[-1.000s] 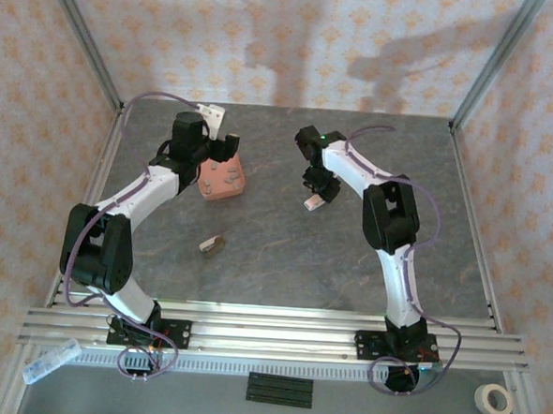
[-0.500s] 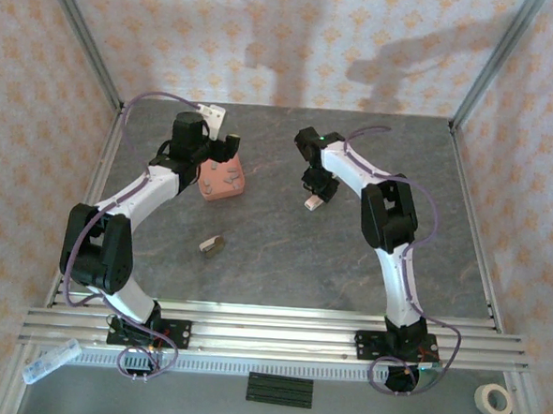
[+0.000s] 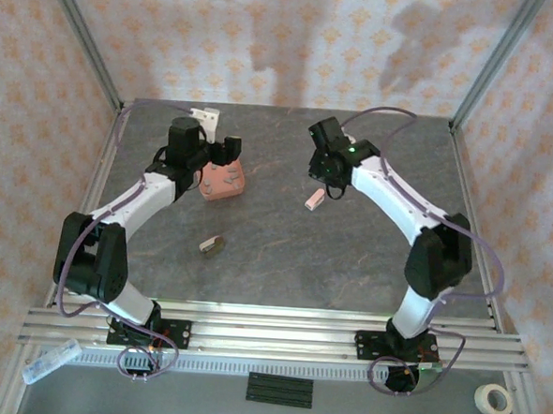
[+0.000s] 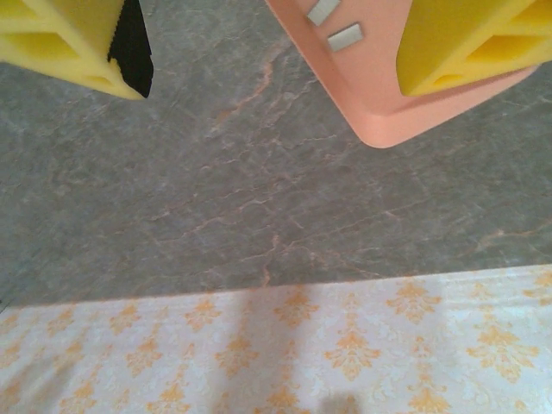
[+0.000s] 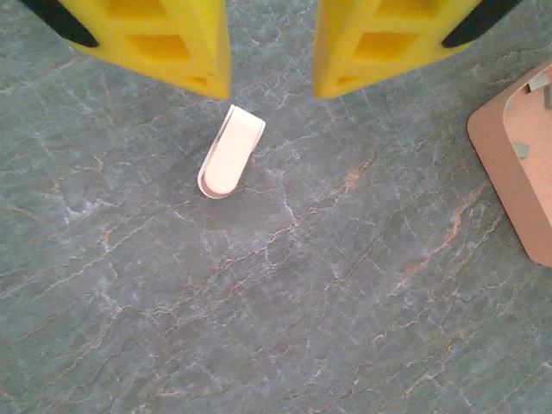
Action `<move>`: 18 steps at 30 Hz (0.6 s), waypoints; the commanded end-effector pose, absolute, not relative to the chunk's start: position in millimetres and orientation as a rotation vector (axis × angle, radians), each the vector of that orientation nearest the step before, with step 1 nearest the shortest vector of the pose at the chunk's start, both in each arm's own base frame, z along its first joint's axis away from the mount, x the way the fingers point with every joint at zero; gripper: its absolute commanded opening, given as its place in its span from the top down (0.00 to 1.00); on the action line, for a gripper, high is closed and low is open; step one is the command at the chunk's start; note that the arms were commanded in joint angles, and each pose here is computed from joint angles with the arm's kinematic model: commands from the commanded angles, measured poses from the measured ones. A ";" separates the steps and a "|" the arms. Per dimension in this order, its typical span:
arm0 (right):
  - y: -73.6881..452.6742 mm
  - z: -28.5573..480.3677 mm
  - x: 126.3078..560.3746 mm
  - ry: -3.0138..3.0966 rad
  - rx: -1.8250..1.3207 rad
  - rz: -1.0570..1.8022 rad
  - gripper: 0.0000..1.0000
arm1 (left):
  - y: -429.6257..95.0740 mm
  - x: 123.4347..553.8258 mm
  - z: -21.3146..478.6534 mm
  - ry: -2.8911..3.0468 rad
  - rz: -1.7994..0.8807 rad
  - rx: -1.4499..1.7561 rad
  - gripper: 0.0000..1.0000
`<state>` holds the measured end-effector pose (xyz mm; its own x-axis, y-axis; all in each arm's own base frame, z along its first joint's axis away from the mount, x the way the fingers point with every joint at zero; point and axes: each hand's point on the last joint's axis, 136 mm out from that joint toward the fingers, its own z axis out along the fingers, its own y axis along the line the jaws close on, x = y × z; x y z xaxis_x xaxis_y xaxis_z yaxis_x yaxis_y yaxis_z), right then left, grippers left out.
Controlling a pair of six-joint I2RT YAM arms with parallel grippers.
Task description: Load the staples into the stapler
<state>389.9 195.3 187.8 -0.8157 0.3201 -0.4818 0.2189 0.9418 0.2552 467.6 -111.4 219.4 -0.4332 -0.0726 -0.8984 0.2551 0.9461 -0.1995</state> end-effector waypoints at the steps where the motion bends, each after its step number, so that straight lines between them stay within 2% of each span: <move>1: 184.3 170.7 383.1 2.606 0.361 0.151 0.65 | -121.2 460.5 236.4 1.938 -0.453 0.103 0.24; 9: 189.7 120.1 378.0 2.785 0.605 0.042 0.52 | -117.9 454.2 223.2 1.975 -0.423 0.104 0.24; 13: 200.7 101.3 389.1 2.845 0.670 0.005 0.50 | -115.2 453.4 221.9 1.986 -0.398 0.106 0.24; 18: 189.8 89.9 395.8 2.890 0.712 -0.152 0.47 | -115.3 452.2 220.8 1.985 -0.394 0.114 0.24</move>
<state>405.8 210.6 86.3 -0.8848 0.4156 -0.2110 0.4170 0.9080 0.0401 457.1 -115.1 211.1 -0.4560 -0.0984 -0.8845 0.2485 0.9403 -0.2327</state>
